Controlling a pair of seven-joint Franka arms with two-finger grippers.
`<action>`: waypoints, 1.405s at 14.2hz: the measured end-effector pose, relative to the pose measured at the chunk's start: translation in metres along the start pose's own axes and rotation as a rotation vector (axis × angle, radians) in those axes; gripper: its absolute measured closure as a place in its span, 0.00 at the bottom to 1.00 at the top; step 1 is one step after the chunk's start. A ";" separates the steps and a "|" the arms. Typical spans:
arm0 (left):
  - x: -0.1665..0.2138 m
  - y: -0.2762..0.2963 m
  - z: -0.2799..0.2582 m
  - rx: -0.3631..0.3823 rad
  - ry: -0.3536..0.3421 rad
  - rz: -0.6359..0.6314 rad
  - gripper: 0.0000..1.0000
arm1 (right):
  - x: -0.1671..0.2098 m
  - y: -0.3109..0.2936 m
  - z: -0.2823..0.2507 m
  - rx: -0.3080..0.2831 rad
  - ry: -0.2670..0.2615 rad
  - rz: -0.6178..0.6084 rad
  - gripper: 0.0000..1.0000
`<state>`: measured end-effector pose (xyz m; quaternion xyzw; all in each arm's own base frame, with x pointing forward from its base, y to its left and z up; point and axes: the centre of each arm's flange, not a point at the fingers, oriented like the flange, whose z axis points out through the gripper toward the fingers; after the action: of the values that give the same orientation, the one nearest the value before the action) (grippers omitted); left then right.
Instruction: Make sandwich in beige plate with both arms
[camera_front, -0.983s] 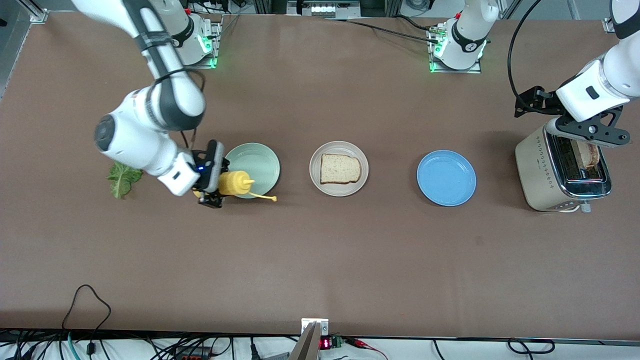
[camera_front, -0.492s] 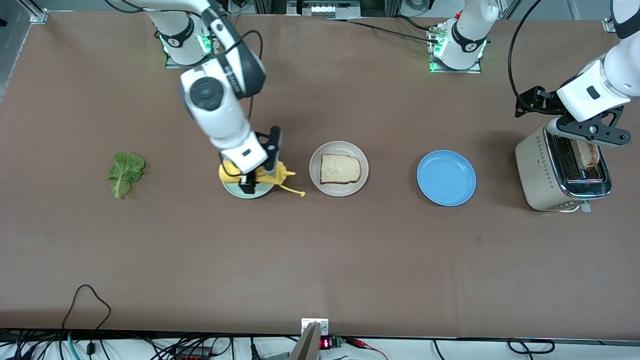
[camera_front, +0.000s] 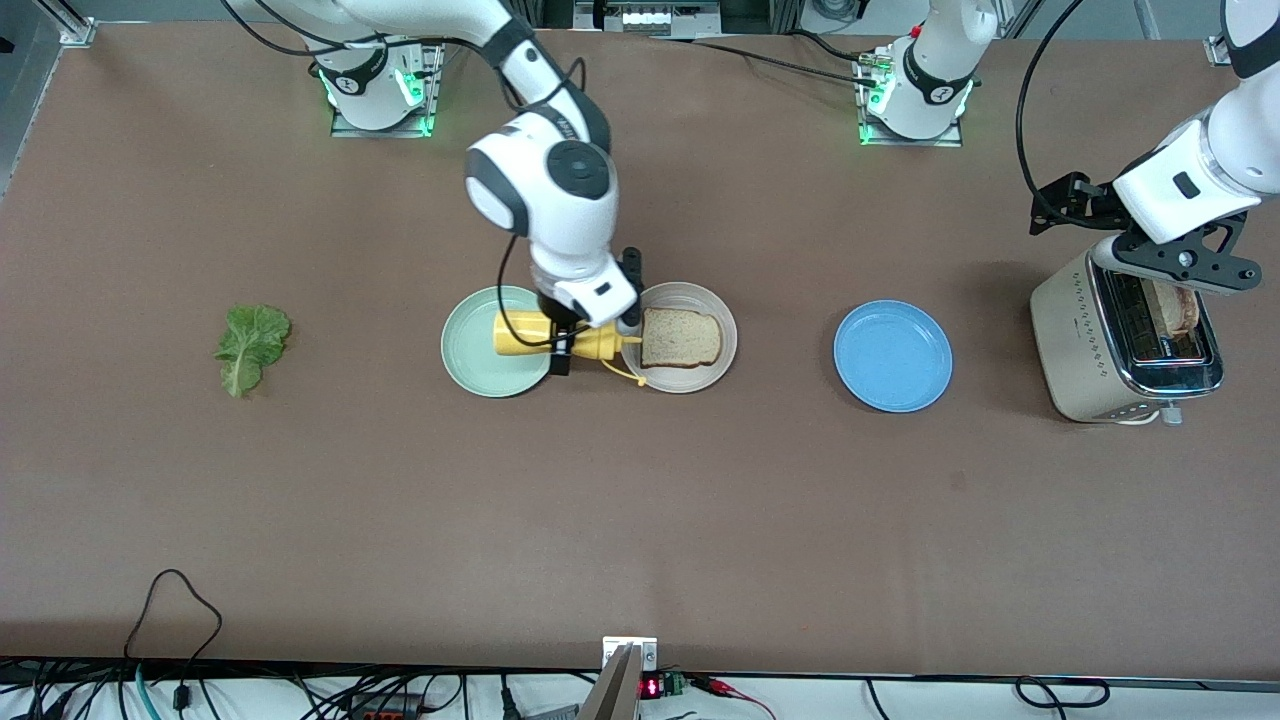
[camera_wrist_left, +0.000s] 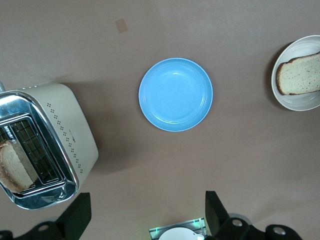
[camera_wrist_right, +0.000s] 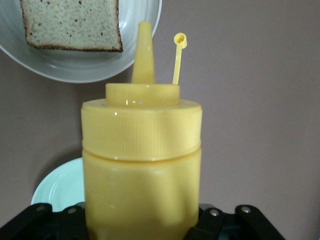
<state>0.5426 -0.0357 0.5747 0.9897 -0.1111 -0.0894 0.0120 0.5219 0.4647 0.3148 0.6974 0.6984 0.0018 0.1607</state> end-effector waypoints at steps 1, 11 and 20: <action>0.000 0.000 0.000 0.000 0.000 0.000 0.00 | 0.015 -0.007 0.001 -0.017 -0.030 -0.009 0.61; 0.003 0.002 0.005 -0.001 -0.011 0.005 0.00 | 0.080 -0.073 0.038 -0.129 -0.292 -0.122 0.61; 0.001 0.002 0.006 -0.005 -0.030 0.004 0.00 | 0.081 -0.056 0.027 -0.156 -0.290 -0.064 0.61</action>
<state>0.5421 -0.0380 0.5683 0.9880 -0.1133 -0.1046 0.0128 0.4751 0.5361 0.2589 0.6531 0.6876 -0.0498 0.3135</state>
